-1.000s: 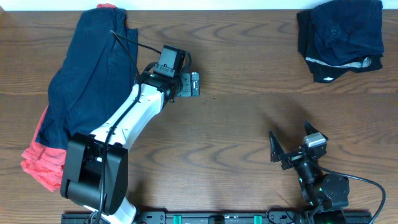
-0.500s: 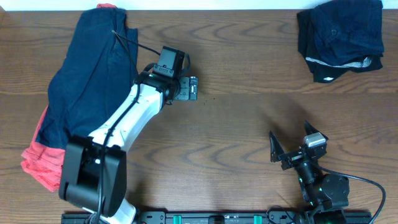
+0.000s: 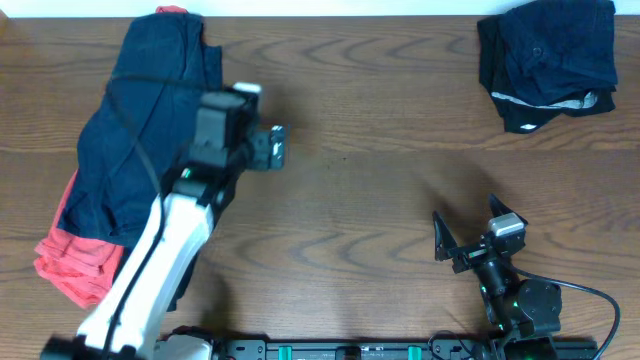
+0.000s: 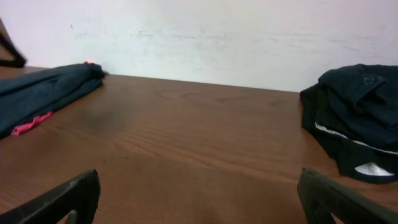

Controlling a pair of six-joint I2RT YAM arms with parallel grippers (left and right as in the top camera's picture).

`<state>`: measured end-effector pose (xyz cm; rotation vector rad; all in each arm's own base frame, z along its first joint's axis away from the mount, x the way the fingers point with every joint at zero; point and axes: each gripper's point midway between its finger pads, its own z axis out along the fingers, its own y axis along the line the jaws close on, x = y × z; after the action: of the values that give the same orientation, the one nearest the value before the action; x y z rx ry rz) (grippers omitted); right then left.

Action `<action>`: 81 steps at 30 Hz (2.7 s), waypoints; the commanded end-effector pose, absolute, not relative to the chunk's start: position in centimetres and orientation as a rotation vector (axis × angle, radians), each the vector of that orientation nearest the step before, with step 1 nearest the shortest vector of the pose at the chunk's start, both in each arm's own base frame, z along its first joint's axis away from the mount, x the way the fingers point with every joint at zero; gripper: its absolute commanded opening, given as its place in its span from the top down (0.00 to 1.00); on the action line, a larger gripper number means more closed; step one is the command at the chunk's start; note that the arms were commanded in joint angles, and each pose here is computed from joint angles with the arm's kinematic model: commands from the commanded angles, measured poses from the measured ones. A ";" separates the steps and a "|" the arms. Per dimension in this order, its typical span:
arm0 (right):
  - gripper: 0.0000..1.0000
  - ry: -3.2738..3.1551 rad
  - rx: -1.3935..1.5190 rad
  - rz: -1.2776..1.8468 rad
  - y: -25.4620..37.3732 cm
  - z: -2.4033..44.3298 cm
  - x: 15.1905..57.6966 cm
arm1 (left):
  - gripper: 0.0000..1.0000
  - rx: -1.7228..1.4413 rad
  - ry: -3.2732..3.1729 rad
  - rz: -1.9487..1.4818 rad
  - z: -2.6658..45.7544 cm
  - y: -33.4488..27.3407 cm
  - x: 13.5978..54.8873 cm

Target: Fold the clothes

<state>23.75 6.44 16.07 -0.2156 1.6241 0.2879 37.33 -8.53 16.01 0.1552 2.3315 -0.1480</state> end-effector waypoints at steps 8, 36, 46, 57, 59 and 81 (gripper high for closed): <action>0.01 1.622 -0.216 0.292 6.5 16.1 23.7 | 0.02 -0.076 2.167 -0.128 14.5 -2.6 31.2; 0.01 1.622 -0.216 0.292 6.5 16.1 23.7 | 0.02 -0.179 1.822 -0.110 12.4 1.1 24.9; 0.01 1.622 -0.216 0.292 6.5 16.1 23.7 | 0.02 -0.180 1.664 -0.086 15.1 1.8 24.9; 0.01 1.622 -0.216 0.292 6.5 16.1 23.7 | 0.02 -0.188 1.666 -0.079 14.9 2.0 24.4; 0.01 1.622 -0.216 0.292 6.5 16.1 23.7 | 0.02 -0.191 1.684 -0.079 14.4 2.0 24.4; 0.01 1.622 -0.216 0.292 6.5 16.1 23.7 | 0.02 -0.195 1.707 -0.079 13.9 2.0 24.3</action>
<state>23.74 6.45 16.06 -0.2165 1.6244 0.2882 24.45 2.18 15.25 -0.1898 1.6603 -0.0604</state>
